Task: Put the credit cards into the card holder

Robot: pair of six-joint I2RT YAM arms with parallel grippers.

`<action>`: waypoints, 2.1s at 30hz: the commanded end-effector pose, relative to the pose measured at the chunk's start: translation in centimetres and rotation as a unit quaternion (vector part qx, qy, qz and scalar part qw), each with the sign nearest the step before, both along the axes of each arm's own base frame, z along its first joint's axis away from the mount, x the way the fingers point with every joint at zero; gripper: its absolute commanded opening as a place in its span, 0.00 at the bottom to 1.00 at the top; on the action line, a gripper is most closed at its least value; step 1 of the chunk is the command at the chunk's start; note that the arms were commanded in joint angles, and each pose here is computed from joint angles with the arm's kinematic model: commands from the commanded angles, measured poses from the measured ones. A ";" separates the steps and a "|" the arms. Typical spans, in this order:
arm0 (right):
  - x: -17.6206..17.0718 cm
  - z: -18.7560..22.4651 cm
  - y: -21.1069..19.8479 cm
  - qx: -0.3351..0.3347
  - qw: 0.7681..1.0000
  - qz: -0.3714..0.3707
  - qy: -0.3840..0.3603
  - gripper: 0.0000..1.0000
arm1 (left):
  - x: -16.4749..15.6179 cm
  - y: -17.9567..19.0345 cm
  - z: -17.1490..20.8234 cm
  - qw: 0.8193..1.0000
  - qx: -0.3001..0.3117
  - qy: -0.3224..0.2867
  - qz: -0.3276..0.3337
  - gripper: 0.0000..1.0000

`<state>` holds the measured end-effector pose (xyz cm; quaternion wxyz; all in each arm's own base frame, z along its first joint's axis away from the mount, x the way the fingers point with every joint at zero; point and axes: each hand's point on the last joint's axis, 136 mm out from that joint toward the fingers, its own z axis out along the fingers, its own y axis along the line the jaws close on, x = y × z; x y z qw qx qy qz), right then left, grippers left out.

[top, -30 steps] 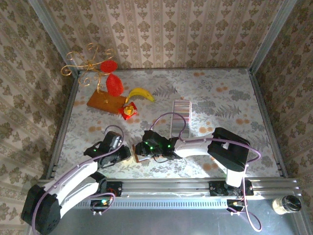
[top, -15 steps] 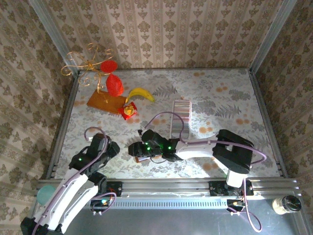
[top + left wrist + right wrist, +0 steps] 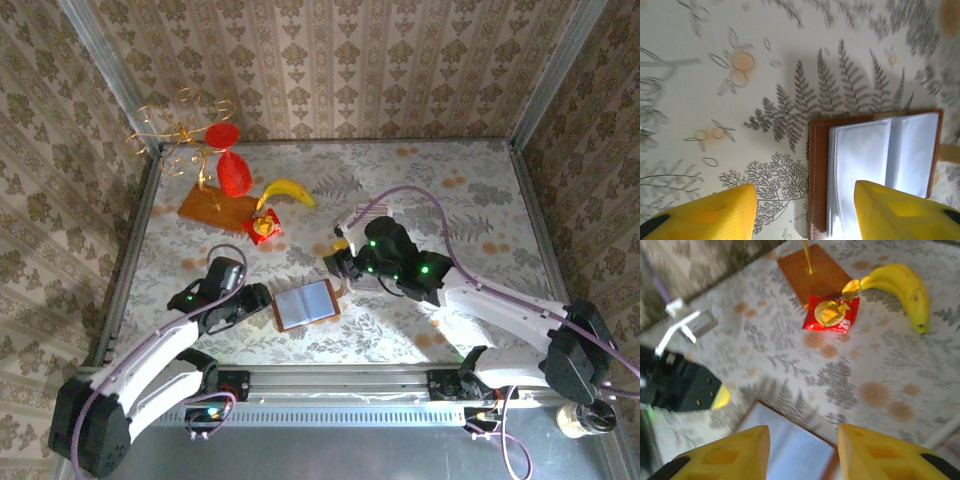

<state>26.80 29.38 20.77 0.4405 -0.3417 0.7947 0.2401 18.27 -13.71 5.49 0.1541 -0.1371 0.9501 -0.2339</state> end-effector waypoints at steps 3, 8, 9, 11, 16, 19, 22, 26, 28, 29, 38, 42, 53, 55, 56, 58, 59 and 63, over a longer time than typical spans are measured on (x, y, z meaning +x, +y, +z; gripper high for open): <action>-0.4 -3.6 -4.5 -0.194 0.968 0.132 -0.087 0.43 | 1.3 -3.0 0.8 0.998 -0.005 -0.021 -0.059 0.54; -0.2 -6.4 -6.7 -0.291 0.936 0.175 -0.097 0.61 | 1.2 -2.9 -0.2 0.998 0.021 -0.013 -0.064 0.59; 0.1 -7.0 -7.1 -0.309 0.930 0.176 -0.097 0.63 | 1.2 -2.9 -0.4 0.997 0.024 -0.009 -0.067 0.60; 0.7 -8.2 -7.8 -0.337 0.919 0.180 -0.094 0.65 | 1.0 -3.0 -0.8 0.997 0.028 0.001 -0.073 0.60; 1.6 -10.1 -8.2 -0.371 0.904 0.193 -0.089 0.68 | 0.6 -3.9 -1.6 0.995 0.032 0.016 -0.093 0.60; 2.3 -11.6 -8.0 -0.386 0.897 0.198 -0.088 0.69 | 0.5 -4.3 -2.2 0.994 0.031 0.026 -0.102 0.59; 2.8 -12.3 -8.0 -0.397 0.890 0.202 -0.095 0.70 | 0.4 -4.5 -2.8 0.993 0.037 0.034 -0.108 0.55; 3.5 -13.3 -8.1 -0.415 0.880 0.207 -0.103 0.71 | 0.1 -4.6 -3.8 0.990 0.047 0.052 -0.121 0.48; 3.8 -13.7 -8.2 -0.425 0.875 0.209 -0.106 0.70 | -0.1 -4.6 -4.3 0.989 0.054 0.059 -0.126 0.46; 4.1 -13.8 -8.2 -0.430 0.872 0.208 -0.110 0.68 | -0.2 -4.6 -4.5 0.988 0.058 0.062 -0.131 0.45; 4.4 -13.5 -8.8 -0.459 0.852 0.215 -0.131 0.44 | -1.9 -3.9 -5.8 0.976 0.096 0.089 -0.171 0.35; 4.1 -13.0 -8.6 -0.460 0.849 0.221 -0.137 0.32 | -2.6 -3.9 -5.8 0.974 0.097 0.091 -0.184 0.34; 2.7 -11.9 -8.3 -0.448 0.853 0.234 -0.133 0.21 | -3.5 -3.0 -5.2 0.975 0.097 0.084 -0.184 0.33; 2.6 -11.7 -8.4 -0.447 0.854 0.231 -0.133 0.21 | -3.7 -2.9 -5.1 0.975 0.095 0.081 -0.185 0.33; 2.6 -11.6 -8.4 -0.445 0.855 0.229 -0.135 0.21 | -3.7 -3.0 -5.1 0.975 0.093 0.080 -0.187 0.33; 2.5 -11.3 -8.4 -0.441 0.858 0.226 -0.136 0.20 | -3.9 -3.1 -5.1 0.974 0.089 0.079 -0.192 0.33; 2.4 -11.2 -8.4 -0.439 0.859 0.225 -0.137 0.20 | -4.1 -3.3 -5.1 0.973 0.085 0.080 -0.197 0.33; 2.1 -11.2 -8.5 -0.435 0.862 0.224 -0.133 0.17 | -4.6 -4.1 -5.2 0.970 0.078 0.078 -0.216 0.33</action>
